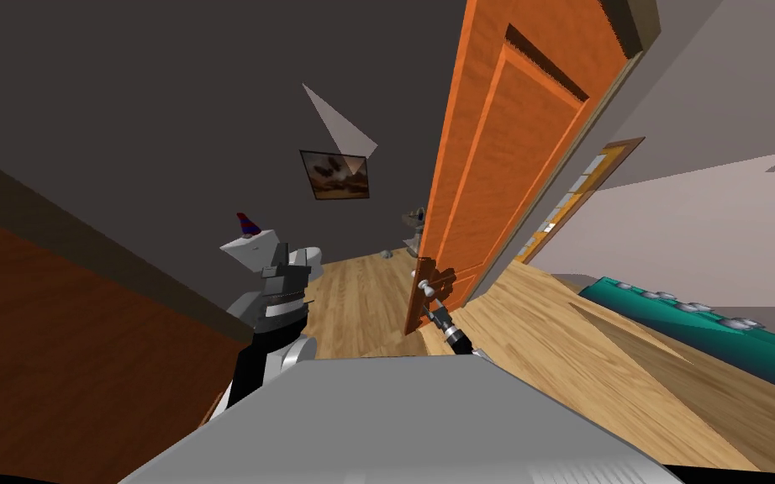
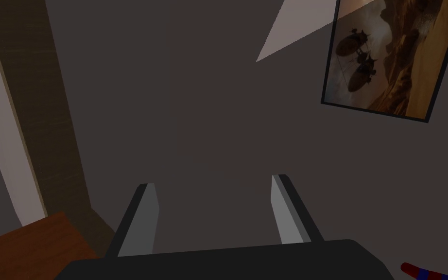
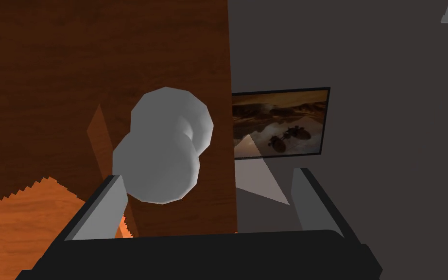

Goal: Pull the door open

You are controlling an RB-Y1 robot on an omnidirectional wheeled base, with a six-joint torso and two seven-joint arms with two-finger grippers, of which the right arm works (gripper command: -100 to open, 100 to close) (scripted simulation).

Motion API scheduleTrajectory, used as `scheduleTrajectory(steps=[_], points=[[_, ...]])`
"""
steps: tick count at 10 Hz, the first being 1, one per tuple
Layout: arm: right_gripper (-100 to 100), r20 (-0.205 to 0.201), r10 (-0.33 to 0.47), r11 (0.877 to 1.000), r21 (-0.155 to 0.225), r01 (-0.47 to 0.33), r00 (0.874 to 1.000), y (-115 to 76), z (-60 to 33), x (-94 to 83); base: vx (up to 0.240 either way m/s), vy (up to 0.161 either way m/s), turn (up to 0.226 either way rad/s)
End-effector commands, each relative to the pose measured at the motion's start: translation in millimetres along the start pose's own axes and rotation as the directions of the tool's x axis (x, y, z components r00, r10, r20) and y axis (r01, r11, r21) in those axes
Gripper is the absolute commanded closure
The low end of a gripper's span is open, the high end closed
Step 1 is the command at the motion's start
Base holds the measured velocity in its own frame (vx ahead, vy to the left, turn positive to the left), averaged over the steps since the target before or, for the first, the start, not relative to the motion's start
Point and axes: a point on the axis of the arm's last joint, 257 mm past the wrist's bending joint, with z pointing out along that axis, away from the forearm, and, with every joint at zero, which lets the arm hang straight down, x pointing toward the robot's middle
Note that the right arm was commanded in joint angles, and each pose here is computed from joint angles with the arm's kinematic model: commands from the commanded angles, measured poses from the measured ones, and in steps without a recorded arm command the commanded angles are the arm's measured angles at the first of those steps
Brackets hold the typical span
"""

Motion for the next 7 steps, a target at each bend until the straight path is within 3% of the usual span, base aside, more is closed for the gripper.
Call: scheduleTrajectory(steps=[1, 4, 5, 7], points=[[-100, 0.003, -0.005, 1.000, 0.009, 0.005, 1.000, -10.5, -3.0, -1.6, -0.164, -0.014, 0.045], [-100, 0.015, -0.021, 0.999, 0.031, 0.021, 1.000, -33.7, -11.6, -9.7, -0.170, -0.078, 0.059], [-100, 0.012, -0.017, 1.000, 0.026, 0.017, 1.000, -28.5, -9.5, -7.7, -0.072, -0.061, 0.013], [-100, 0.015, -0.018, 1.000, 0.015, 0.018, 1.000, -23.8, -17.6, -7.3, 0.146, 0.089, -0.026]])
